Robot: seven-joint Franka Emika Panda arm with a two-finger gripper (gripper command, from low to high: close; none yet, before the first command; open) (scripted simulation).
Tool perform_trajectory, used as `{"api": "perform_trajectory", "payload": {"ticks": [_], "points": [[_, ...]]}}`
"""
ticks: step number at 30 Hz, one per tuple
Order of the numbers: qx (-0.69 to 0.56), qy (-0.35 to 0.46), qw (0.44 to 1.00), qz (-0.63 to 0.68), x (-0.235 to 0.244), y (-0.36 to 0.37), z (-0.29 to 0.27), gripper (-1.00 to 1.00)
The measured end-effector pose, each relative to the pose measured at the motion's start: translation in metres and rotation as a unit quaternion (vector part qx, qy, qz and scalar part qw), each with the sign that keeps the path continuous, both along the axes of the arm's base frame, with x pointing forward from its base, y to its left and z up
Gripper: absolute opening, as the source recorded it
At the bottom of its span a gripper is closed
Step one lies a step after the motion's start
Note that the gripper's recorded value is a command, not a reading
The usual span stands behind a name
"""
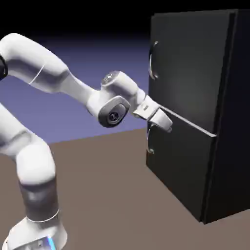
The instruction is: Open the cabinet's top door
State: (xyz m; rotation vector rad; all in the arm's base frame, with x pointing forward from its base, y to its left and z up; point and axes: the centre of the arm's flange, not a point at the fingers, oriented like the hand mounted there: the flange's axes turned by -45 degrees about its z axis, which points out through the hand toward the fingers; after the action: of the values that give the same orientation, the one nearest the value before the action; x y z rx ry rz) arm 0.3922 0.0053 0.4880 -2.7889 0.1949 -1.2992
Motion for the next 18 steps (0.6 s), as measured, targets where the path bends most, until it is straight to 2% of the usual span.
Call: {"api": "perform_trajectory", "payload": {"ticks": [8, 13, 18], "points": [[0.218, -0.106, 0.957, -0.163, -0.003, 0.013, 0.081, 0.0], [0.357, -0.16, 0.89, -0.232, -0.01, 0.031, 0.122, 0.0], [0.492, -0.197, 0.801, -0.278, -0.019, 0.055, 0.154, 0.0]]}}
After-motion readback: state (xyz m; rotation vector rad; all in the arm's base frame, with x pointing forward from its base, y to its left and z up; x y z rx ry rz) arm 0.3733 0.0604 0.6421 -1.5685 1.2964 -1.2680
